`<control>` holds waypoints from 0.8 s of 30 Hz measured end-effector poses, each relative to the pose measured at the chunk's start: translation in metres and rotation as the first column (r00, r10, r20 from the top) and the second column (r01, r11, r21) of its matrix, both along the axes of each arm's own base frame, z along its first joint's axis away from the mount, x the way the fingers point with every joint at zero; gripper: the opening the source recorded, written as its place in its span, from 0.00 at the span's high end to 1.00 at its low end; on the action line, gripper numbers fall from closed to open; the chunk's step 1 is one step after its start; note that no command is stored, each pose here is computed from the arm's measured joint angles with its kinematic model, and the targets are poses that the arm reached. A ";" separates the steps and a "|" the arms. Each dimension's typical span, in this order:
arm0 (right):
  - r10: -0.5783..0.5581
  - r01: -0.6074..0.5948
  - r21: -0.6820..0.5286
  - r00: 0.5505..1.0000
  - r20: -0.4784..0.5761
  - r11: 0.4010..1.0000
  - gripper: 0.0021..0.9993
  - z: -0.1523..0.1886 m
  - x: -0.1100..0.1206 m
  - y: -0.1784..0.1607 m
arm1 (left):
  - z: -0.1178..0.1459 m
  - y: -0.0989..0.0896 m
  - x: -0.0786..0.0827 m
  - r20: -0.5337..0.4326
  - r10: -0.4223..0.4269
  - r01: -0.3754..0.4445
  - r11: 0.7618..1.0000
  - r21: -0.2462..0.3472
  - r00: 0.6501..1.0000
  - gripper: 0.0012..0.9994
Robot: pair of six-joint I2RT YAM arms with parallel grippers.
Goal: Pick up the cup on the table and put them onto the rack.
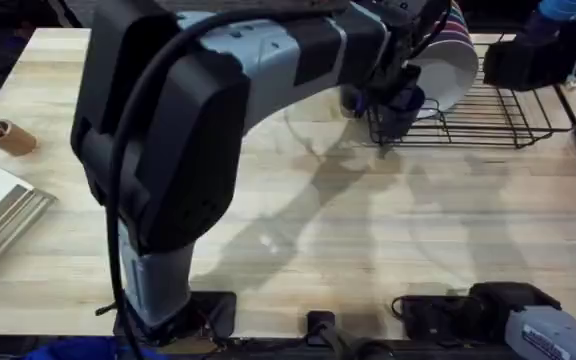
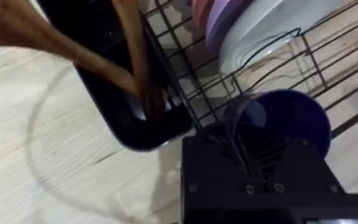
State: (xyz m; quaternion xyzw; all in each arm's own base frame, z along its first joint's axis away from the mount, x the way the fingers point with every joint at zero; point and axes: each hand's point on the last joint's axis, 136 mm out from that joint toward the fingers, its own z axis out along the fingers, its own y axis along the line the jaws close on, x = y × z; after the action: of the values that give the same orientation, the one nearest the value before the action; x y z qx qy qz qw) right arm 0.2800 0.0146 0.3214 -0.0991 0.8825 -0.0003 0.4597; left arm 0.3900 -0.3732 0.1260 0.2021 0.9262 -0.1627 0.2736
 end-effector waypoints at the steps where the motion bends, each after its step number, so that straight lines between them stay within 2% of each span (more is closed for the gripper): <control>1: 0.000 0.000 0.000 1.000 -0.003 1.000 0.00 -0.001 0.001 0.000 | 0.000 -0.001 0.001 0.001 0.000 0.000 1.000 -0.002 1.000 0.96; 13: 0.000 0.000 0.000 1.000 -0.023 1.000 0.00 -0.006 0.005 0.000 | 0.001 -0.001 0.000 0.001 0.002 -0.002 1.000 -0.004 1.000 0.95; 17: 0.000 0.000 0.000 1.000 -0.023 1.000 0.00 -0.006 0.005 0.000 | 0.000 -0.001 0.000 0.001 0.003 -0.003 1.000 0.000 1.000 0.89; 24: 0.000 0.000 0.000 1.000 -0.023 1.000 0.00 -0.006 0.005 0.000 | 0.000 -0.002 -0.001 0.002 0.001 -0.001 1.000 -0.001 1.000 0.84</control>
State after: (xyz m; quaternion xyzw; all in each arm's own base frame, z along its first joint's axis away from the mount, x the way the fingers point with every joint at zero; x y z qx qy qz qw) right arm 0.2846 0.0146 0.3155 -0.0991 0.8876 0.0009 0.4497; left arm 0.3894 -0.3750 0.1263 0.2017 0.9260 -0.1631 0.2745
